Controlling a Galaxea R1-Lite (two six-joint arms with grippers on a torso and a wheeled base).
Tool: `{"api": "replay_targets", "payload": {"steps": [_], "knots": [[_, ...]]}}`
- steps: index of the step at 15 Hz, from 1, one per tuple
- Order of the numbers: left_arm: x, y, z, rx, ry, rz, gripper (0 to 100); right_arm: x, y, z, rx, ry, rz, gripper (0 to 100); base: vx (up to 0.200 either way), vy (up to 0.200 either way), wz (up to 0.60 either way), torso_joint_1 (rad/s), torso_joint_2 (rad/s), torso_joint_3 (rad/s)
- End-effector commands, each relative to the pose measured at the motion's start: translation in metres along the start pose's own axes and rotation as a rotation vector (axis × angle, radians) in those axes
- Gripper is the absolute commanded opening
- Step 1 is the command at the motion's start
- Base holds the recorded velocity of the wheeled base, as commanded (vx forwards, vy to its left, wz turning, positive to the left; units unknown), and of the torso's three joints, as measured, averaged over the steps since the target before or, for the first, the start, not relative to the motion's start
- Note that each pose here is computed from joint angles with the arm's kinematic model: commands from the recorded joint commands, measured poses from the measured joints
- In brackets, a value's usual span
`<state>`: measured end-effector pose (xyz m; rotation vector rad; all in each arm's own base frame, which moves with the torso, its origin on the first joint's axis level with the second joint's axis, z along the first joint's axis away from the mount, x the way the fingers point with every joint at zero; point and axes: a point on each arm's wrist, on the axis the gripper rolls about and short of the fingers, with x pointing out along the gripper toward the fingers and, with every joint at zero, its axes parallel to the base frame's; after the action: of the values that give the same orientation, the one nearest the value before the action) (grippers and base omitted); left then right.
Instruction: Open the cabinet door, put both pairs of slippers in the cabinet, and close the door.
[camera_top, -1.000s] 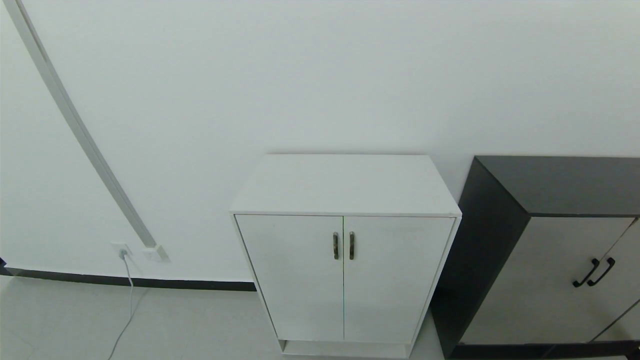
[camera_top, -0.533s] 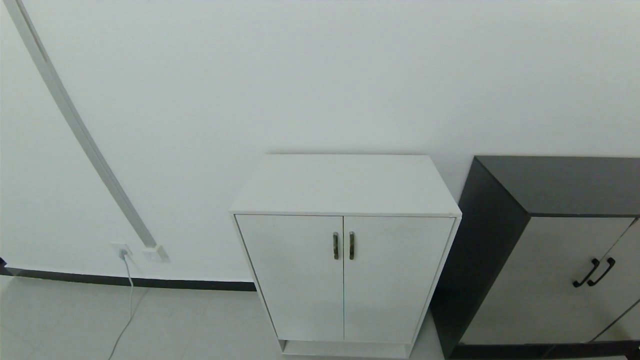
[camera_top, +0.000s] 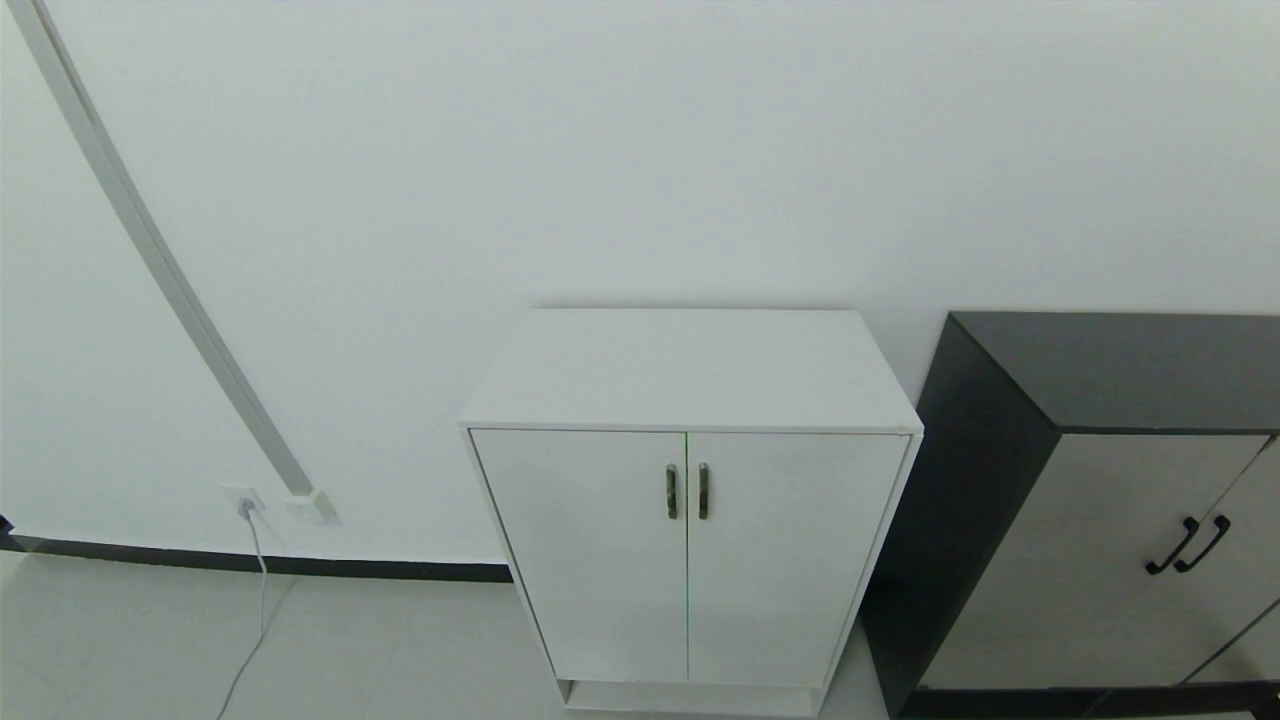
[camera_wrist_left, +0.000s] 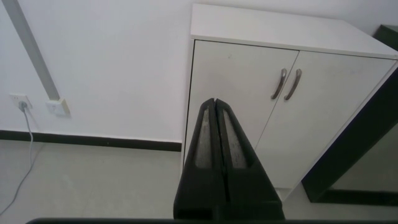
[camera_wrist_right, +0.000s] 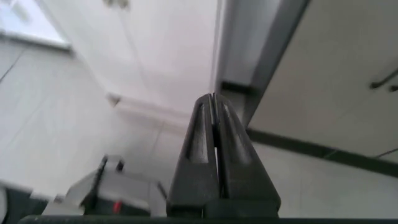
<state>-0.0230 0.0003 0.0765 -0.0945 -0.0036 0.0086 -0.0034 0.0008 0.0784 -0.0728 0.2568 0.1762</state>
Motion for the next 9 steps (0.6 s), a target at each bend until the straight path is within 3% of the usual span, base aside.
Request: {"api": "replay_targets", "payload": {"steps": [1, 9], "knots": [[0.0001, 0.0000, 0.0001, -0.001, 0.000, 0.000, 0, -0.0078, 0.0011, -0.0029, 0.003, -0.106, -0.046, 0, 0.000, 0.000, 0.00, 0.000, 0.00, 0.000], [0.0001, 0.0000, 0.0001, -0.002, 0.000, 0.000, 0, -0.0176, 0.0041, -0.0081, 0.004, -0.245, -0.129, 0, 0.000, 0.000, 0.00, 0.000, 0.00, 0.000]]}}
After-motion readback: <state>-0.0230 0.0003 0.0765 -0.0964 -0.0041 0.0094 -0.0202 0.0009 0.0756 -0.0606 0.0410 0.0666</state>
